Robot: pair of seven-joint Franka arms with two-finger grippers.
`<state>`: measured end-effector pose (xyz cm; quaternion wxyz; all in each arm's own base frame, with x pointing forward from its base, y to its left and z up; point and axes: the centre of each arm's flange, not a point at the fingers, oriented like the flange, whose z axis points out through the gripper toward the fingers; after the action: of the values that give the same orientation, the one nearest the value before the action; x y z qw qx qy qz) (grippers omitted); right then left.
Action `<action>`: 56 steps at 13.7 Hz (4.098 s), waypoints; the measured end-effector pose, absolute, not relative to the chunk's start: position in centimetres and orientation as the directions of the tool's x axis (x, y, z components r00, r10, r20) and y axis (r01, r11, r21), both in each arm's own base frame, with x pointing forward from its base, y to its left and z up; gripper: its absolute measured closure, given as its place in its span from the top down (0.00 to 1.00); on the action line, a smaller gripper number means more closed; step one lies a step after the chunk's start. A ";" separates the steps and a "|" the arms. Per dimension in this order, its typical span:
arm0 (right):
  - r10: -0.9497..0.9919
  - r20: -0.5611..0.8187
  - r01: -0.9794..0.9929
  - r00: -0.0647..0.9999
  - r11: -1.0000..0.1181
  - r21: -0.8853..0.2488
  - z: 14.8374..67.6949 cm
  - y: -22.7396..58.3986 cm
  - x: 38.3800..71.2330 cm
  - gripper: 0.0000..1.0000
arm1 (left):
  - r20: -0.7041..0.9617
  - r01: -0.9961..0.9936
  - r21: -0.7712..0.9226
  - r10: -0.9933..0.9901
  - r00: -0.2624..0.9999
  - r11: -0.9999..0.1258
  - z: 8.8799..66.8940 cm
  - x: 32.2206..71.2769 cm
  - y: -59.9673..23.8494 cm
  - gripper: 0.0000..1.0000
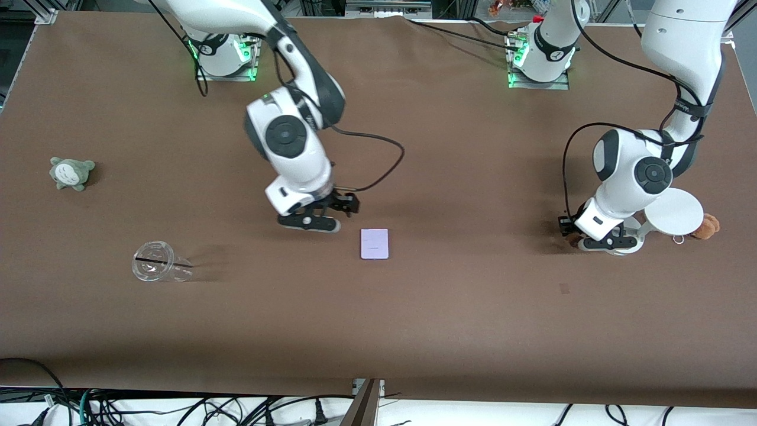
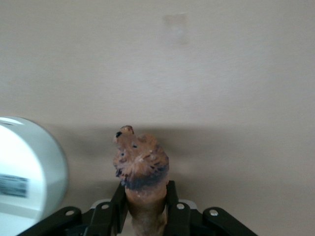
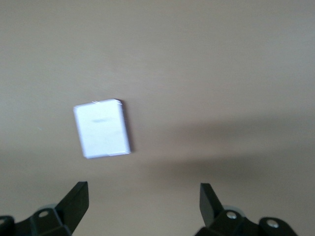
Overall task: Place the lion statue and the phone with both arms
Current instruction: 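Carry the lion toward the white lamp while the right gripper reaches the phone, then lower the lion beside the lamp while the right gripper grasps the phone, then carry the phone toward the glass cup while the left gripper withdraws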
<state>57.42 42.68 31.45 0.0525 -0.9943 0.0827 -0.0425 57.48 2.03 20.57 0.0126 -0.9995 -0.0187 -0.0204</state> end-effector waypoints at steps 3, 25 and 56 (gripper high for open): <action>-0.204 0.113 -0.187 0.972 -0.971 -0.150 27.6 45.7 56.8 1.00 | 0.035 0.033 -0.033 0.031 0.999 -0.999 20.1 56.9 3.7 0.34; -0.084 0.279 -0.062 0.957 -0.994 -0.086 16.7 50.9 59.3 0.85 | 0.007 0.019 -0.036 0.018 1.000 -0.999 23.2 57.9 2.5 1.00; 0.166 0.127 0.167 0.978 -0.986 0.003 17.6 17.8 69.6 0.85 | -0.061 0.108 -0.021 0.109 0.992 -0.994 62.3 58.4 0.5 1.00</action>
<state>69.61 17.76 17.57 0.0038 -0.9944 -0.0837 -0.0638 58.42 0.55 62.26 0.0087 -0.9980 -0.0546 0.0308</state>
